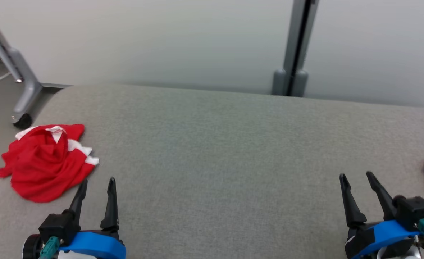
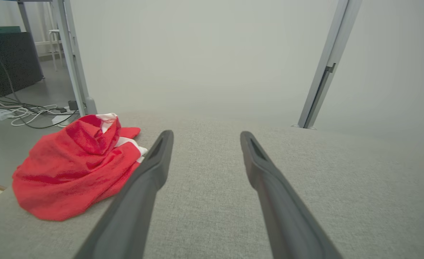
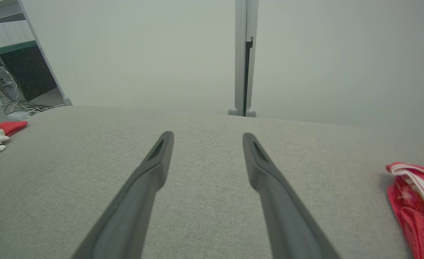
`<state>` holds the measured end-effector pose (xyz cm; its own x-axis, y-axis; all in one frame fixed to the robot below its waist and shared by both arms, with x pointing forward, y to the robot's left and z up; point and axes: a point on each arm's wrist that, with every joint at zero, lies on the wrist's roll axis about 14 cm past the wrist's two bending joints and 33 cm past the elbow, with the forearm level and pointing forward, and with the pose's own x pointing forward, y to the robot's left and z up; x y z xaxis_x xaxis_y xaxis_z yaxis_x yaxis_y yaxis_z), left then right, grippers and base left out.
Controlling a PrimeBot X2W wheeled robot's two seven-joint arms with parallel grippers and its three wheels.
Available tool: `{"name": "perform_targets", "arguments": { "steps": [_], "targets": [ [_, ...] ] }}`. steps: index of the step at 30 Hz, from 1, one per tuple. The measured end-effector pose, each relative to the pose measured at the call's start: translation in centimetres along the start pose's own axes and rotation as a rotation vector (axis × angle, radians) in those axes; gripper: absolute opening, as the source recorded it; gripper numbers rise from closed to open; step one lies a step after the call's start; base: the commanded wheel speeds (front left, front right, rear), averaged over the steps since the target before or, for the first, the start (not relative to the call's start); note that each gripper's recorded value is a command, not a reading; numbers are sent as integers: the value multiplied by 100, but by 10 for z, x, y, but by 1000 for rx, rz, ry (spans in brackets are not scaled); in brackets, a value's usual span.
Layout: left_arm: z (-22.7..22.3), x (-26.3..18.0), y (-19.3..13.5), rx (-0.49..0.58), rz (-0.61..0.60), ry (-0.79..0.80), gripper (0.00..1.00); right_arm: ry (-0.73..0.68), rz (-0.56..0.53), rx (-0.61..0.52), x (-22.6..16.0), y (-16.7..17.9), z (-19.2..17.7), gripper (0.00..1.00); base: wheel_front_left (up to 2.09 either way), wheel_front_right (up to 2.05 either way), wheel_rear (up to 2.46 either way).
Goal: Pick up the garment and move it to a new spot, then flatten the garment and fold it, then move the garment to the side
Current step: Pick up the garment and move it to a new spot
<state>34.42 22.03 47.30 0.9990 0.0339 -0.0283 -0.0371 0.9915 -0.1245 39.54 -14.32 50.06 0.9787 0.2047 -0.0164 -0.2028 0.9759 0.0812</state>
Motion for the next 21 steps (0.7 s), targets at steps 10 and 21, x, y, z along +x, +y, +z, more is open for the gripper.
{"name": "perform_targets", "arguments": {
  "steps": [10, 21],
  "targets": [
    [5, -50, 59, -11, 210, -25, 100, 20, 236, -3, 38, 79, -6, 100, 0, 0, 0],
    [0, -90, 92, -16, 359, -12, 100, 62, 381, 1, 54, 129, -20, 100, 0, 0, 0]
  ]
}}
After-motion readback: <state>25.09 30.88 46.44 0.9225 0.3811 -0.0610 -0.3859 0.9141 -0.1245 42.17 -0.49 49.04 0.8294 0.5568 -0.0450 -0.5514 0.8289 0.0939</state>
